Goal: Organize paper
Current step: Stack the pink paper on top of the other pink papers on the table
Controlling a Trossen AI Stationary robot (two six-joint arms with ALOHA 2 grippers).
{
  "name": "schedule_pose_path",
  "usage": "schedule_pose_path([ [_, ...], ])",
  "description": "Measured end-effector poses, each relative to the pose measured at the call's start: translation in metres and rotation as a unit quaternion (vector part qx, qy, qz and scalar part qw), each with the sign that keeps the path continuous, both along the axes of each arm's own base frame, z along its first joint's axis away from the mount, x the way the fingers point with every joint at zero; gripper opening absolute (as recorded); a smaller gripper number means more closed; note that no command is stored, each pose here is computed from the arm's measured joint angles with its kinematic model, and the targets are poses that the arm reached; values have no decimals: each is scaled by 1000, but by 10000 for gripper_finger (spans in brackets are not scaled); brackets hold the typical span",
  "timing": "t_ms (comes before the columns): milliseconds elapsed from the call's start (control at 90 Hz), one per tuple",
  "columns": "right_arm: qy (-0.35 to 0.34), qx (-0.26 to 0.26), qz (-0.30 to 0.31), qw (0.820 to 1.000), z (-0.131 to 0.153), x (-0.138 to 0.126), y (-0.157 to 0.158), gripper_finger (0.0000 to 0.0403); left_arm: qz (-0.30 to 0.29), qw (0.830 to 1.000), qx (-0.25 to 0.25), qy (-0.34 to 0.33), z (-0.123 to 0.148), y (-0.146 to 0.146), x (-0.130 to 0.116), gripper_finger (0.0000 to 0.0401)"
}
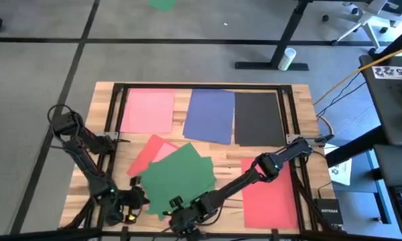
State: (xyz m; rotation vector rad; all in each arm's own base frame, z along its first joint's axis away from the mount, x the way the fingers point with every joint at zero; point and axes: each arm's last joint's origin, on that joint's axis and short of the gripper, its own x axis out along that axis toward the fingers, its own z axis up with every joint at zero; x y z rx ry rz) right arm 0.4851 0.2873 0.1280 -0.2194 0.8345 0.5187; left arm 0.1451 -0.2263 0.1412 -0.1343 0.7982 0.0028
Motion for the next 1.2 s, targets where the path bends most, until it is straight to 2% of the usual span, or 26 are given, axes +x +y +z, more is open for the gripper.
schedule_pose_path([
  [156,8,10,-17,1000,-3,4,-5,127,12,1000,20,4,-3,9,15,0],
  [300,7,10,-21,1000,-3,5,-7,127,7,999,30,35,-11,15,24,0],
  [533,8,14,-26,1000,-3,5,-7,127,6,999,31,41,-25,10,28,0],
  [844,16,11,-31,999,-5,6,-11,127,4,998,35,45,-26,11,28,0],
  [1067,27,7,-37,999,-6,9,-20,127,31,997,39,53,-28,20,34,0],
  [1200,44,-16,-39,998,2,7,-21,127,48,997,43,51,-30,27,38,0],
])
